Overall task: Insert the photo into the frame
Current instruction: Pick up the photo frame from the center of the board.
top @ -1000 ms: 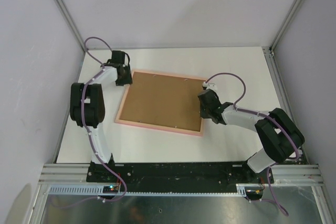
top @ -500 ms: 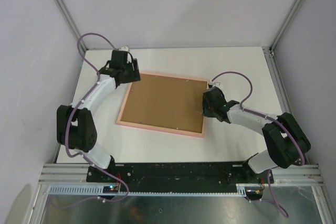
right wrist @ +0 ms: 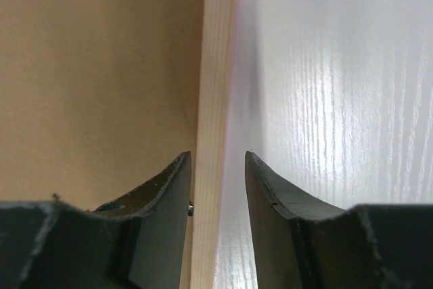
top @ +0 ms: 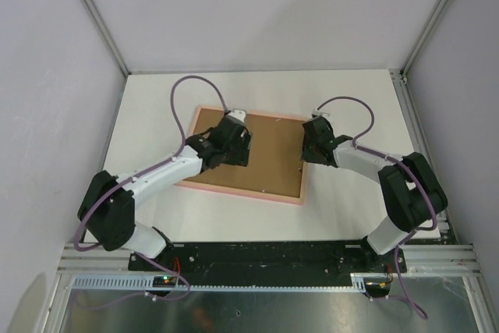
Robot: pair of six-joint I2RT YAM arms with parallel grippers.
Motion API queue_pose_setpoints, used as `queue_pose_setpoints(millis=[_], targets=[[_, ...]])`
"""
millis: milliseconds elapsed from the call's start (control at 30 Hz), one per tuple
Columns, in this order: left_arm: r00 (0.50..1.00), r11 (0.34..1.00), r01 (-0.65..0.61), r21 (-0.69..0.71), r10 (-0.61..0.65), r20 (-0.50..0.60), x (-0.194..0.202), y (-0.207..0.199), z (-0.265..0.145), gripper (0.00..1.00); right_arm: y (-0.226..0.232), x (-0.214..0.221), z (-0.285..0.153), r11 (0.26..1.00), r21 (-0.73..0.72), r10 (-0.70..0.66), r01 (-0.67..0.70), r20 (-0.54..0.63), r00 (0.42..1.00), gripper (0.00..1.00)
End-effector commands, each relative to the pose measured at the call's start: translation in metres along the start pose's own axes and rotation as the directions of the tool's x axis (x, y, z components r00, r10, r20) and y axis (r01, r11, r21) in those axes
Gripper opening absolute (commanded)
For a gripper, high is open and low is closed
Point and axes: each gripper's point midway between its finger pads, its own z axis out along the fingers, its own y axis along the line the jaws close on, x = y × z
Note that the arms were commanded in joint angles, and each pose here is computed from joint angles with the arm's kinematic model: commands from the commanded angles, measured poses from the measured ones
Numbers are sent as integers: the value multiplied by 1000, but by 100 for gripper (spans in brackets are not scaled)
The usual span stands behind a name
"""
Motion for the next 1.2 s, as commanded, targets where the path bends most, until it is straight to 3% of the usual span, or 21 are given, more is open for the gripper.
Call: queue_pose_setpoints(millis=[0,267,500,600,800,1033,1167], targets=[[996,999,-51,-6,51,70,3,-18,-18,69,-8,-3,3,999,44,20,-19,-12,1000,41],[964,966,-251,57,245,99,27,-63,-36,74,-7,8,11,999,39,17,-15,-54,998,34],[869,857,-492,150,473,147,59,-113,-50,84,-6,11,16,1000,30,9,-7,-71,997,28],[852,835,-523,170,505,140,68,-121,-49,85,-5,11,17,1000,29,4,-1,-74,997,25],[808,779,-590,213,568,158,83,-132,-51,85,-10,8,14,999,40,-3,6,-76,997,3],[691,648,-723,240,690,217,109,-157,-54,88,-7,-8,1,999,26,-17,19,-64,998,0],[664,622,-747,235,713,224,117,-165,-49,89,-8,-8,-1,999,22,-27,29,-79,997,0]])
